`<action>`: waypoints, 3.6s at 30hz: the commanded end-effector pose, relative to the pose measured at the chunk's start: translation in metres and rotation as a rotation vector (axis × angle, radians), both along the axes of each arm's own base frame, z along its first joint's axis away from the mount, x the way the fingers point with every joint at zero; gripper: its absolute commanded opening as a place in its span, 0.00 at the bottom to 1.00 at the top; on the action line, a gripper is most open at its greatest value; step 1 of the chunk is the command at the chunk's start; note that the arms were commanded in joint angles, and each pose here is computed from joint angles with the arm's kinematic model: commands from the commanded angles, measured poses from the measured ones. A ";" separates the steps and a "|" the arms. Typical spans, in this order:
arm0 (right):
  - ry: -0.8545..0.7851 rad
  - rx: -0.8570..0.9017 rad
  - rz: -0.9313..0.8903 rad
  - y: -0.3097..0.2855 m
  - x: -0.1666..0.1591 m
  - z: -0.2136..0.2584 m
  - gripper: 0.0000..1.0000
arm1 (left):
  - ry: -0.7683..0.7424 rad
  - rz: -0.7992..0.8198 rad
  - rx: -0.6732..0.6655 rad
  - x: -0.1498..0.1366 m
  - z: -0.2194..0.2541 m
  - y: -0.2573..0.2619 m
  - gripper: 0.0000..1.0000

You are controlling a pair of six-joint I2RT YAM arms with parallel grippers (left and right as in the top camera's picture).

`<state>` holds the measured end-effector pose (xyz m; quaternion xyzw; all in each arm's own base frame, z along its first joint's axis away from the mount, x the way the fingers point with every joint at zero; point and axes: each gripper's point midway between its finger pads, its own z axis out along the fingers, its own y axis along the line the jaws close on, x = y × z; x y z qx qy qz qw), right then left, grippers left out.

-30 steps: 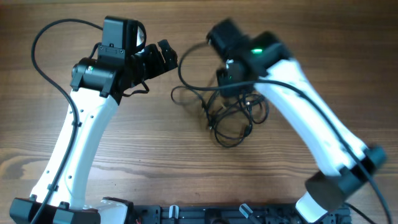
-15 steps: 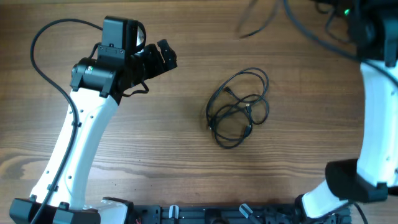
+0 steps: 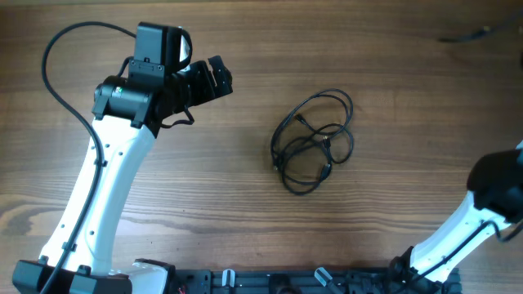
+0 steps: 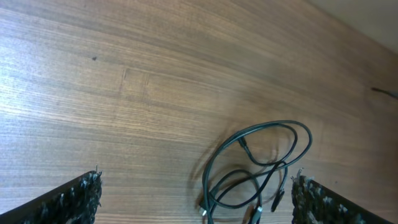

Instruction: Untangle cables

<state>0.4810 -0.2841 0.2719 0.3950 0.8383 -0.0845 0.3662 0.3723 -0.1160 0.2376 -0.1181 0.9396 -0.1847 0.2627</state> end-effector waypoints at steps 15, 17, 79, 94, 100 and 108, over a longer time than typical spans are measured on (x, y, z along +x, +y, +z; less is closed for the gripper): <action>-0.061 0.191 -0.118 -0.030 0.021 -0.068 0.41 | -0.001 0.018 0.004 -0.006 0.008 0.003 1.00; -0.040 0.228 -0.119 -0.024 0.017 -0.074 0.89 | 0.000 0.018 0.004 -0.006 0.008 0.003 1.00; 0.323 0.416 1.064 0.367 -0.040 -0.038 0.91 | 0.182 -0.371 -0.150 0.003 -0.061 -0.091 0.04; 0.212 0.456 1.430 0.496 -0.060 -0.016 0.92 | -0.318 -0.296 -0.393 0.004 0.117 -0.013 0.04; 0.166 0.502 1.360 0.501 -0.048 -0.009 0.95 | -0.402 -0.406 -0.502 -0.019 0.154 -0.013 0.04; 0.039 0.514 1.423 0.507 -0.038 0.015 0.98 | -0.401 -0.375 -0.511 -0.016 0.153 0.003 0.04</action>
